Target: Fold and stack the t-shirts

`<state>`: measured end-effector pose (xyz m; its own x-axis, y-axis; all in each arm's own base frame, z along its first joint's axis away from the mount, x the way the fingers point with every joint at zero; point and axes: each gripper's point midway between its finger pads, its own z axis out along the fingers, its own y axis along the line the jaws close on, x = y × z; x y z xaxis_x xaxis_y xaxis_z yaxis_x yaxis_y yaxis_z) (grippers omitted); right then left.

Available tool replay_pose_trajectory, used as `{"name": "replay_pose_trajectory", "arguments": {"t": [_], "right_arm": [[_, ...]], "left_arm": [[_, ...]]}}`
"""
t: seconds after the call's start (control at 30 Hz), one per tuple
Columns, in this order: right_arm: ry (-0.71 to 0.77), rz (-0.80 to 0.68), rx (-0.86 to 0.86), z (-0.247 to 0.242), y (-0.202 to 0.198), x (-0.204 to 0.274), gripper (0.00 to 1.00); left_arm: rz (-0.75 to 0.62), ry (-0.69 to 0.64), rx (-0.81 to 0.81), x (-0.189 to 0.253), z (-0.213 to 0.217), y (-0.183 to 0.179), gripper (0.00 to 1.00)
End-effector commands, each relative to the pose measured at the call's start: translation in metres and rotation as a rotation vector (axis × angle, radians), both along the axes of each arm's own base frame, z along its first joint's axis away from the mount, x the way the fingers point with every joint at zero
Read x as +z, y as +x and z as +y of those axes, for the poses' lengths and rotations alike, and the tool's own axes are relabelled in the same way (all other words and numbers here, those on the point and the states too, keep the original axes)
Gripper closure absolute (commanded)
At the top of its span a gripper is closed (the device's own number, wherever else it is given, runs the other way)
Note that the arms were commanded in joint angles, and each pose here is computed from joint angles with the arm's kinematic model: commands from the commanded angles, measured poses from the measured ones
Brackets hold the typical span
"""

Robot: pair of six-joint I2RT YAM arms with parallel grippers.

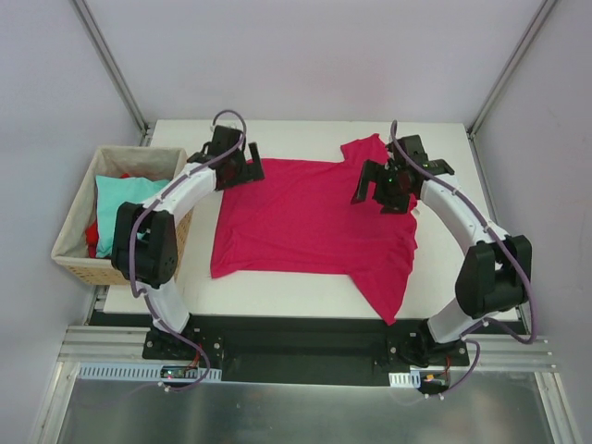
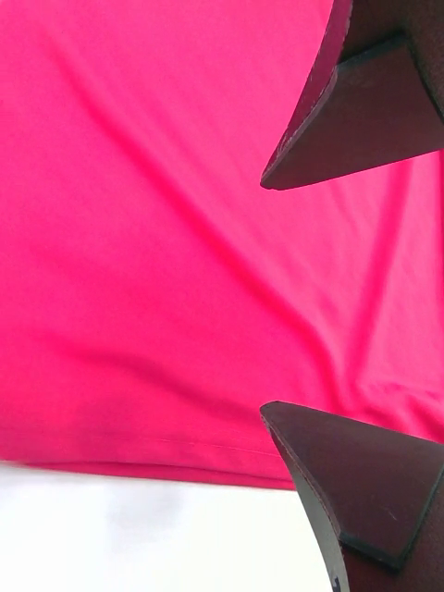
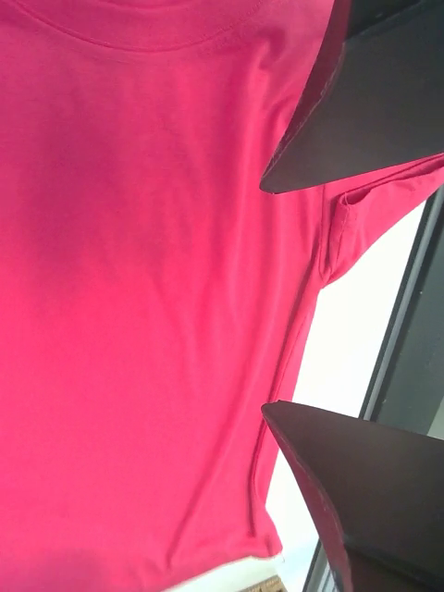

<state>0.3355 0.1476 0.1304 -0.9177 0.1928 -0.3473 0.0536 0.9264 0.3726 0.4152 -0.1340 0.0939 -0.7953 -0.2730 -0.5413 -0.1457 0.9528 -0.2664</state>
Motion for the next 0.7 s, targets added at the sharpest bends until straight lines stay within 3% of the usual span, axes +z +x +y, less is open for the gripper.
{"name": "replay_pose_trajectory", "arguments": {"t": [0.0,0.03,0.1,0.13,0.3,0.53,0.67], "right_arm": [[-0.064,-0.056,-0.013,-0.014,0.016,0.013,0.00],[-0.067,-0.049,-0.023,-0.017,0.025,0.007,0.00],[-0.018,-0.071,-0.055,-0.022,0.054,0.008,0.00],[-0.011,-0.029,-0.069,-0.023,0.063,-0.010,0.00],[0.003,-0.061,-0.104,-0.037,0.108,-0.016,0.00],[0.019,-0.004,-0.139,-0.053,0.119,-0.042,0.00],[0.008,0.017,-0.140,-0.058,0.113,-0.050,0.00]], "left_arm": [[-0.110,0.024,-0.024,0.024,-0.002,0.062,0.01],[-0.147,0.018,-0.027,0.034,-0.005,0.082,0.01],[-0.101,0.026,-0.023,0.003,-0.007,0.100,0.01],[-0.125,0.009,-0.004,0.010,-0.007,0.115,0.02],[-0.090,-0.025,0.081,-0.019,0.004,0.140,0.02],[-0.063,-0.019,0.101,-0.043,0.021,0.153,0.08],[-0.099,0.021,0.066,-0.031,0.024,0.158,0.12]]}}
